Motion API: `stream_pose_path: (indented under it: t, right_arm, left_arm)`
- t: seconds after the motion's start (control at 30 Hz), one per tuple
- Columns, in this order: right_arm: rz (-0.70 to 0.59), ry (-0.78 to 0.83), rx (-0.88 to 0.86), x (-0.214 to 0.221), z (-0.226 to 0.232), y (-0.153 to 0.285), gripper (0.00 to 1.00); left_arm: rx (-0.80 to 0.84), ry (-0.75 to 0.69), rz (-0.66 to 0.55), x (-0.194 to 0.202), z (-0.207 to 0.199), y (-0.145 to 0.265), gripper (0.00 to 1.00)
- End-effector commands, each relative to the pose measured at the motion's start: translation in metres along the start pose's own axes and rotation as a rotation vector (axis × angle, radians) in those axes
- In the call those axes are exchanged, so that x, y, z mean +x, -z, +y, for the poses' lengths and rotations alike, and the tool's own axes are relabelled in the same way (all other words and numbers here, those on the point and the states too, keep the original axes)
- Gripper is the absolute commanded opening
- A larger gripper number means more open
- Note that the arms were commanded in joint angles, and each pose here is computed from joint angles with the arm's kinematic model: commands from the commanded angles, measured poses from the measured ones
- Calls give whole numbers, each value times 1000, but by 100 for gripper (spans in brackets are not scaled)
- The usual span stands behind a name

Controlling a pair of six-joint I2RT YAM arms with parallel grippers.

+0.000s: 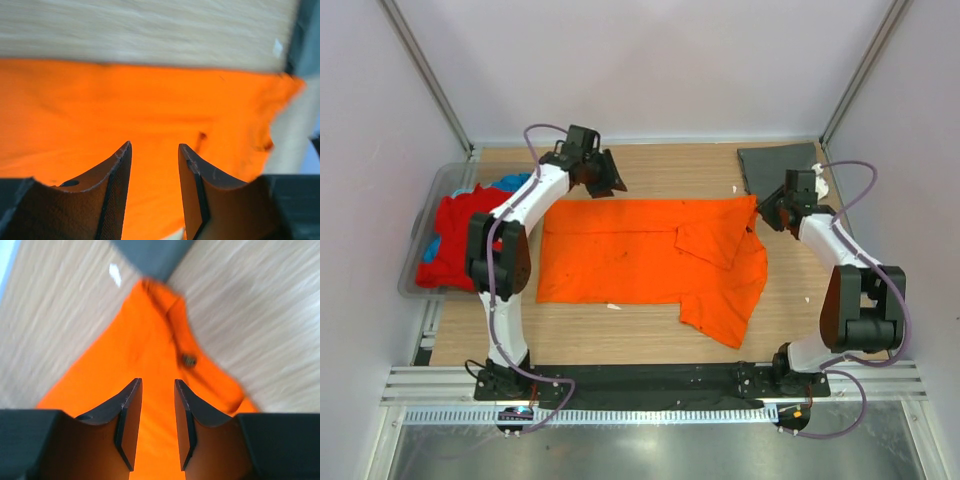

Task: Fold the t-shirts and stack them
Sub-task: Fold the tshirt

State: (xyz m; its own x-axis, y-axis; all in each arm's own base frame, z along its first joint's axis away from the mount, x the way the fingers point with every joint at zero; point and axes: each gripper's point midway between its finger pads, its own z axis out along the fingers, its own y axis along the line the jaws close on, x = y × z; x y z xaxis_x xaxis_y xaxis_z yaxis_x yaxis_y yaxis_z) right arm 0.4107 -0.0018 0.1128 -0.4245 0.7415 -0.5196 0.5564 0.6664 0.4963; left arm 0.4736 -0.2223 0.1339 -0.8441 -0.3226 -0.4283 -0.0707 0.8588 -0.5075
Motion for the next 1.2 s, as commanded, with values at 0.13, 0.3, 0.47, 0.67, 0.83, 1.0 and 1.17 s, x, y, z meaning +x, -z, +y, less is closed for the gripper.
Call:
stream_pose_path:
  t: [0.13,0.3,0.47,0.67,0.83,1.0,1.17]
  right_arm:
    - [133,33,71,82,-5,21,38]
    - [140,38,67,102,-15,23,37]
    - [156,40,72,109,-20,21,37]
    - [162,7,66,116,-24,20,35]
    - [162,-2,79,123,-26,18,34]
    - [151,-14,82,126,-25,16,34]
    - [154,-23,94,131,-27,12,34]
  left_arm:
    - [348,-154,155,101,-96,-12,40]
    - [387,-197,201,137,-112,-31,40]
    - [385,-219,227,153,-113,-48,40]
    - [396,-225,244,167,-113,-66,41]
    - [382,-212,258,176,-110,-78,41]
    - [349,-204,271,183,-101,-88,41]
    - [324,-201,276,185,-94,-95,40]
